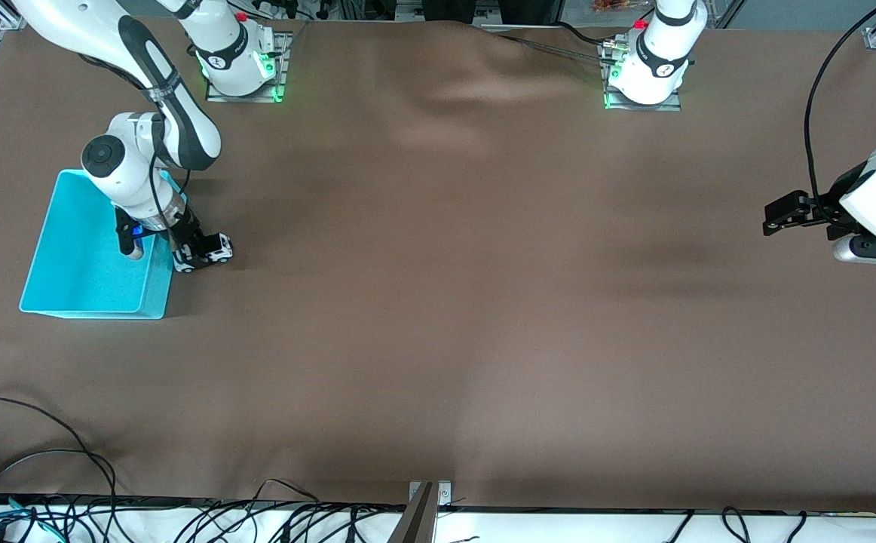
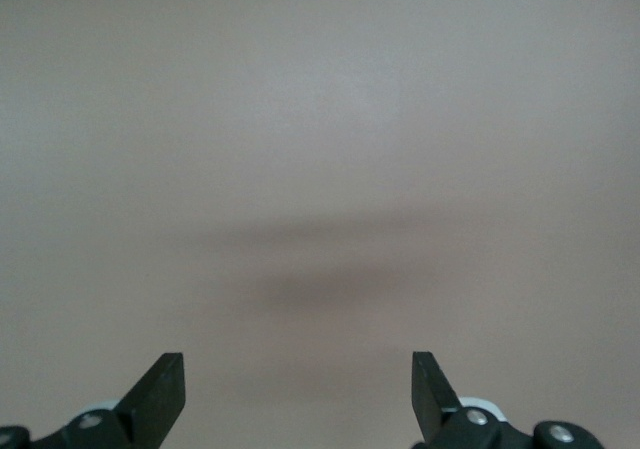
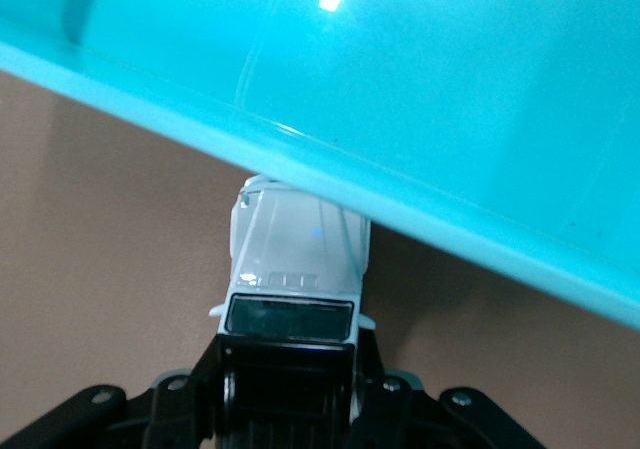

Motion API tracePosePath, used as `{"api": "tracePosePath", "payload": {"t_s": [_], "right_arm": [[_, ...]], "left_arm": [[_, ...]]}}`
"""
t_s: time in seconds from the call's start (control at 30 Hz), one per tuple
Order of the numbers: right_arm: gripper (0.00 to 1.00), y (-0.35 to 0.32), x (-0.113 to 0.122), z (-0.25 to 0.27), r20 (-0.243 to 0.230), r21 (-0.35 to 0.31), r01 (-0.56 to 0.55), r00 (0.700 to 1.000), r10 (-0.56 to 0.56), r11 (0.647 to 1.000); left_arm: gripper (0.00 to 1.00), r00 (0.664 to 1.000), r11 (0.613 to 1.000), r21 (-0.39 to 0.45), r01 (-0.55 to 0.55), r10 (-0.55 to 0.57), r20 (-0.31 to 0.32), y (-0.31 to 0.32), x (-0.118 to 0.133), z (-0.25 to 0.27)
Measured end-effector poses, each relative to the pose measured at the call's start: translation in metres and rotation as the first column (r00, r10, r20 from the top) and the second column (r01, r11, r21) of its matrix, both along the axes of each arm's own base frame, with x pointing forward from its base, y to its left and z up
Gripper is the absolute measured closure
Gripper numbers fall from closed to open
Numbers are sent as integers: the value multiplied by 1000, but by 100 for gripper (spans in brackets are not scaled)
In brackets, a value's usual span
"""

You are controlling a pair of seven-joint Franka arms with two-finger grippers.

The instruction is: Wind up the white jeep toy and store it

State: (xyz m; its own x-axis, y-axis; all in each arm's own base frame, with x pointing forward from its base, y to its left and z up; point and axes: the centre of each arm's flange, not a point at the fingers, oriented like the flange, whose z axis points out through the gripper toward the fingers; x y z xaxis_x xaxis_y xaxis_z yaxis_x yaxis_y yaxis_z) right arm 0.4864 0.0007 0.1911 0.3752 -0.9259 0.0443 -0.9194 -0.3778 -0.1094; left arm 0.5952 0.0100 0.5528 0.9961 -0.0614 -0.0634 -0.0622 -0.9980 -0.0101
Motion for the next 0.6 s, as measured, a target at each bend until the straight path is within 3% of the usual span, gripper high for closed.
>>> {"api": "tracePosePath", "payload": {"t_s": [0.6], "right_arm": [[47,44,11,81,34,9,-88,996,87,996]], "left_arm": [[0,1000,1000,0,0,0,-1,0,0,0]]}}
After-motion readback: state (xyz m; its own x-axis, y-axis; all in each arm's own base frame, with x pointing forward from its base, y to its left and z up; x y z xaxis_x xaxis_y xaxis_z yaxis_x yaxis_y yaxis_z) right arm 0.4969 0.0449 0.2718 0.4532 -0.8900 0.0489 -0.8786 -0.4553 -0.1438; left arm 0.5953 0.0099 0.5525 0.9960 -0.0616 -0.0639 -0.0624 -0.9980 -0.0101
